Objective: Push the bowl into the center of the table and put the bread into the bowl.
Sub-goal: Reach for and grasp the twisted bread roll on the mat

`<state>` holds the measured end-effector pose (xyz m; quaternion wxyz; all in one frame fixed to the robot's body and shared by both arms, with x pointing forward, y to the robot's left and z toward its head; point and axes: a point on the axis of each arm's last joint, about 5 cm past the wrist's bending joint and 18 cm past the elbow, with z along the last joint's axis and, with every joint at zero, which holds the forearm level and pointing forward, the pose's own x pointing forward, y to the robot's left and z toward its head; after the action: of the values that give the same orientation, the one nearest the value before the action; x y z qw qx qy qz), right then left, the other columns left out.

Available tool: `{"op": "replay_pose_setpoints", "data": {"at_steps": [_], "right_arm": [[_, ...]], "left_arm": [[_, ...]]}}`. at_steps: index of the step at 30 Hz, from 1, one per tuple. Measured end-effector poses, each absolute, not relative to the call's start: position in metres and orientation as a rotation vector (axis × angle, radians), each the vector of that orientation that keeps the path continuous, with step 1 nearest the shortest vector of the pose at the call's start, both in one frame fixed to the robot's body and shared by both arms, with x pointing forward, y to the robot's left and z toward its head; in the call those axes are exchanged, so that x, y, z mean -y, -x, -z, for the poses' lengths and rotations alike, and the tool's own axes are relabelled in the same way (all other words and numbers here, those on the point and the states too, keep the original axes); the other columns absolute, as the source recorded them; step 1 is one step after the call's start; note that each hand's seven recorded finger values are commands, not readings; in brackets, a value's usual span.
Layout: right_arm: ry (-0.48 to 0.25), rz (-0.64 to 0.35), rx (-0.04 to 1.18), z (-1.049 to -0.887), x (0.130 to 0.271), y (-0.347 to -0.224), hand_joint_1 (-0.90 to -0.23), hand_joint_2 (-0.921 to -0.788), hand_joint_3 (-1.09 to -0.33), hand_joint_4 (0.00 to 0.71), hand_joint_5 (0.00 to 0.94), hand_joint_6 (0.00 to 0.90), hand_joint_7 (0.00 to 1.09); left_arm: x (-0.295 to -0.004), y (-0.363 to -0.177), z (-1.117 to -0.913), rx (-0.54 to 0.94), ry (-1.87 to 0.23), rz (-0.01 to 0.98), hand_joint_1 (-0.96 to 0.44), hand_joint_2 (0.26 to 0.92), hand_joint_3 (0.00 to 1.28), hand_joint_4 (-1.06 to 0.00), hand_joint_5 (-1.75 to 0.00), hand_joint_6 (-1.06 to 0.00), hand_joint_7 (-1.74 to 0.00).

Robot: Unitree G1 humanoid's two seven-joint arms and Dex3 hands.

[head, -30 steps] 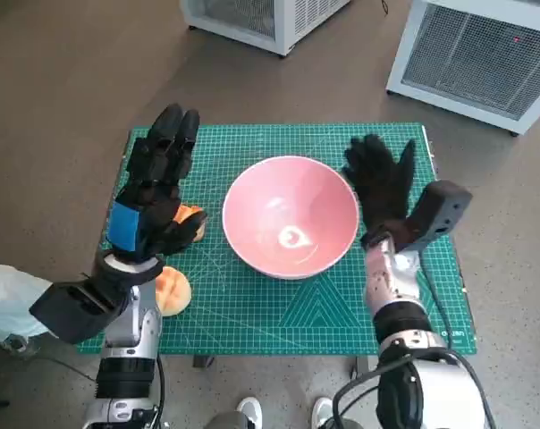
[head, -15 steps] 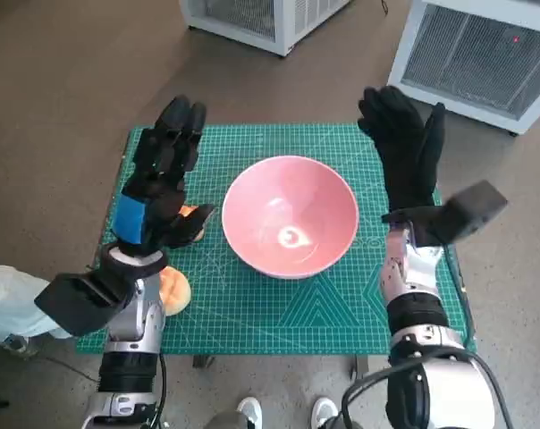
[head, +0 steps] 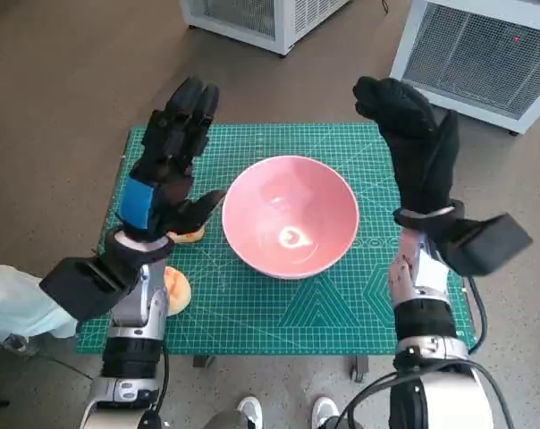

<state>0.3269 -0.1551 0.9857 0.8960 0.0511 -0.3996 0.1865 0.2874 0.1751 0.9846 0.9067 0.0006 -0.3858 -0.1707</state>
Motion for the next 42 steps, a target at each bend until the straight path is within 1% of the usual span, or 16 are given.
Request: {"op": "replay_pose_setpoints", "data": {"at_steps": [7,11,15,18,22,23,25,27,29,31,33,38,42], "right_arm": [[-0.107,-0.432,0.846,-0.988,0.155,-0.321,-0.707,-0.921,-0.743,0.253,0.001,0.314,0.18],[-0.117,-0.442,0.852,-0.990,0.155,-0.319,-0.708,-0.921,-0.740,0.252,0.001,0.305,0.18],[-0.120,-0.451,0.851,-0.990,0.155,-0.318,-0.709,-0.921,-0.739,0.252,0.001,0.301,0.19],[-0.124,-0.457,0.848,-0.990,0.154,-0.318,-0.709,-0.921,-0.738,0.252,0.001,0.297,0.19],[-0.129,-0.465,0.844,-0.990,0.151,-0.318,-0.709,-0.921,-0.738,0.252,0.000,0.292,0.20],[-0.131,-0.466,0.843,-0.989,0.151,-0.318,-0.709,-0.921,-0.737,0.252,0.001,0.291,0.20],[-0.131,-0.467,0.842,-0.989,0.150,-0.318,-0.709,-0.921,-0.737,0.252,0.001,0.290,0.20],[-0.133,-0.467,0.840,-0.989,0.150,-0.318,-0.705,-0.921,-0.734,0.252,0.001,0.286,0.21],[-0.135,-0.466,0.838,-0.989,0.151,-0.318,-0.705,-0.921,-0.734,0.252,0.000,0.285,0.21],[-0.137,-0.466,0.835,-0.989,0.151,-0.318,-0.706,-0.921,-0.729,0.252,0.001,0.282,0.22],[-0.138,-0.465,0.832,-0.988,0.150,-0.318,-0.706,-0.921,-0.725,0.252,0.001,0.280,0.22],[-0.143,-0.457,0.823,-0.987,0.150,-0.318,-0.702,-0.921,-0.721,0.253,0.001,0.274,0.23],[-0.146,-0.448,0.809,-0.984,0.148,-0.319,-0.696,-0.921,-0.721,0.254,0.001,0.271,0.24]], "left_arm": [[-0.172,-0.290,-0.988,0.790,-0.006,0.386,-0.59,0.921,0.24,-0.14,0.00,-0.05,-0.36],[-0.171,-0.290,-0.989,0.791,-0.009,0.399,-0.58,0.921,0.24,-0.14,0.00,-0.01,-0.44],[-0.173,-0.290,-0.989,0.788,-0.016,0.410,-0.58,0.921,0.24,-0.14,0.00,0.00,-0.45],[-0.178,-0.290,-0.991,0.783,-0.037,0.415,-0.59,0.921,0.23,-0.14,0.00,0.00,-0.45],[-0.195,-0.290,-0.998,0.763,-0.131,0.413,-0.60,0.921,0.18,-0.14,0.00,0.00,-0.43],[-0.202,-0.291,-1.001,0.750,-0.176,0.410,-0.60,0.921,0.14,-0.14,0.00,-0.01,-0.41],[-0.215,-0.290,-1.009,0.714,-0.275,0.401,-0.59,0.921,0.11,-0.14,0.00,-0.02,-0.40],[-0.232,-0.289,-1.019,0.661,-0.392,0.384,-0.55,0.889,0.04,-0.14,0.00,-0.09,-0.29],[-0.246,-0.286,-1.028,0.608,-0.487,0.360,-0.52,0.868,0.02,-0.14,0.00,-0.12,-0.26],[-0.257,-0.284,-1.038,0.541,-0.575,0.334,-0.46,0.831,0.01,-0.13,0.00,-0.17,-0.19],[-0.266,-0.281,-1.048,0.469,-0.639,0.304,-0.42,0.813,0.01,-0.13,0.00,-0.20,-0.14],[-0.275,-0.277,-1.061,0.359,-0.690,0.249,-0.33,0.788,0.00,-0.13,0.00,-0.23,-0.07],[-0.276,-0.276,-1.064,0.294,-0.772,0.234,-0.33,0.778,0.00,-0.14,0.00,-0.24,-0.06]]}}
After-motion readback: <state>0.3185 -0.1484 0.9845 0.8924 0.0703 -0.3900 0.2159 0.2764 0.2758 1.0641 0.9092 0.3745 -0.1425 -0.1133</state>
